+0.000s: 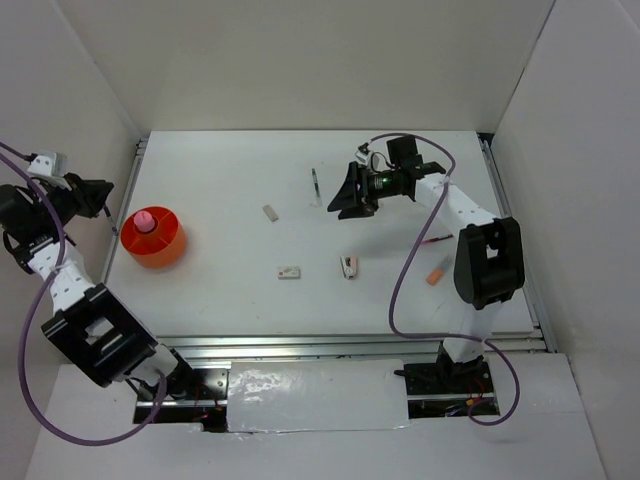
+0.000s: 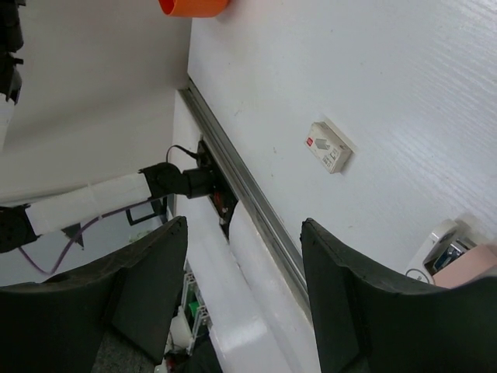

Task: Sort the stationery into containers
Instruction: Place the pen in the storage box.

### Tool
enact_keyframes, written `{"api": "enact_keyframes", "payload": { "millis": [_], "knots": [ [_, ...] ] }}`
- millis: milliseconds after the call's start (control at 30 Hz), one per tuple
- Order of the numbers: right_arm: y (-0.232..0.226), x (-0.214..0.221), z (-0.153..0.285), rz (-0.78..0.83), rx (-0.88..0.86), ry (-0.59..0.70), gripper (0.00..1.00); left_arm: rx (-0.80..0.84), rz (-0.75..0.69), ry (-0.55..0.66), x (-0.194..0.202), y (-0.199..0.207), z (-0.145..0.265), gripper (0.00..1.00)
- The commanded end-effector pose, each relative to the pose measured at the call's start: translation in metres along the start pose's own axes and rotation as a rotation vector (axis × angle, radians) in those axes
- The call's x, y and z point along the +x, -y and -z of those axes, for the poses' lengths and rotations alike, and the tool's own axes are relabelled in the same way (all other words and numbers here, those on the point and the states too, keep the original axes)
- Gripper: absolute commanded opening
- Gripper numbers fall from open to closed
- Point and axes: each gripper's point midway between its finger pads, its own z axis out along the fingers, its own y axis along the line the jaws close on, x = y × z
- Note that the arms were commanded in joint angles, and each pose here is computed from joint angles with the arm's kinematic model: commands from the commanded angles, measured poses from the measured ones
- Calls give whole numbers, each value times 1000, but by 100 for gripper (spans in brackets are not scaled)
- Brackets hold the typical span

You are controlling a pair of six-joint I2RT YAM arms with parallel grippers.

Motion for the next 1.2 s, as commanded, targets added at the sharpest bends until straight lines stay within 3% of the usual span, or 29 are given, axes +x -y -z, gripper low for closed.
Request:
{"api": "enact_keyframes", "payload": {
  "millis": [0,433,600,1033,1167],
  "knots": [
    [-10,-11,1,42,-40,0,67,92,-84,28,1,-1,-5,3],
    [-5,-11,2,67,-55,-4,67,113,-41,35,9,-22,-21,4],
    [-2,-12,2,79,-47,4,67,96,-65,39,17,-24,-26,16],
    [3,-13,-2,77,-23,-1,67,112,-7,63,37,-21,-44,18],
    [5,-18,-2,87,-6,8,68,101,3,52,45,-24,-45,28]
  ]
}}
